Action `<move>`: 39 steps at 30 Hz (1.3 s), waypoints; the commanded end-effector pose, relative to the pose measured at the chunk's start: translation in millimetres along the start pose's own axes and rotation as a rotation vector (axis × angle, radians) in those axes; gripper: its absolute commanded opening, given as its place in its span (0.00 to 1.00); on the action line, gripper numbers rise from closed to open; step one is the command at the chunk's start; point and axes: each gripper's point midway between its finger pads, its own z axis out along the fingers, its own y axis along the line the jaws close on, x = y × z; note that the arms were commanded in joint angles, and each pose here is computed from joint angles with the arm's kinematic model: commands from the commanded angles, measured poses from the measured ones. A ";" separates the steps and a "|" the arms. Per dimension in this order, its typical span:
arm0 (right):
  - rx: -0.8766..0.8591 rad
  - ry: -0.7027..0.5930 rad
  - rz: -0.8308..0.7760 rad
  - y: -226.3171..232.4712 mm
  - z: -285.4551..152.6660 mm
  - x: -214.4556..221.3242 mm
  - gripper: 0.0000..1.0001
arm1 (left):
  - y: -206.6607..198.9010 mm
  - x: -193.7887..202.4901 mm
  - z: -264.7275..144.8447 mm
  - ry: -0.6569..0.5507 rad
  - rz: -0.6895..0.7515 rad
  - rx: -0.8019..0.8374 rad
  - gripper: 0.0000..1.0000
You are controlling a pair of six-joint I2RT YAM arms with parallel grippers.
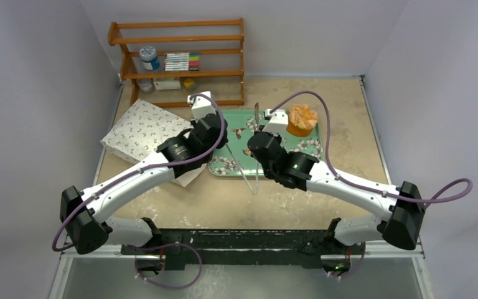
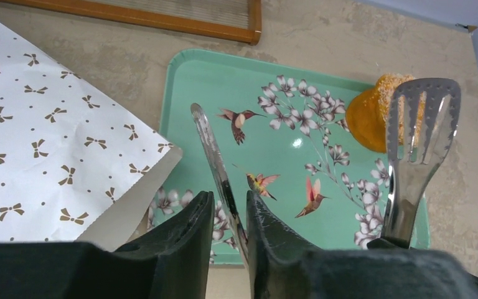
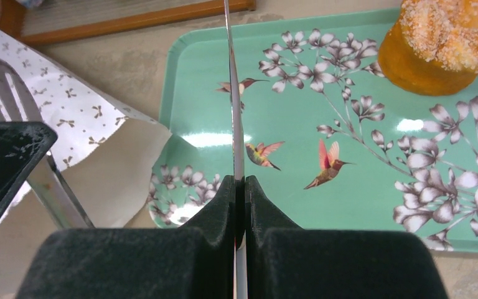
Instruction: Take the fake bread out of the paper bag
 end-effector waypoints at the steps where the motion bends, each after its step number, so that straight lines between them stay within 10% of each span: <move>1: 0.013 -0.087 -0.036 -0.3 9.3 -30.6 0.00 | 9.3 -14.9 5.7 -0.038 0.039 -0.067 0.34; 5: -0.041 -0.053 -0.089 7.7 13.3 -17.0 0.00 | 1.4 -25.3 7.6 -0.063 0.024 -0.059 0.61; 11: -0.065 0.030 -0.164 9.6 23.0 17.8 0.00 | -2.6 -41.7 7.7 -0.109 0.007 -0.070 0.72; 39: 0.040 0.318 -0.325 -27.9 84.2 138.0 0.04 | 32.8 -85.8 -31.7 -0.270 -0.076 -0.122 0.79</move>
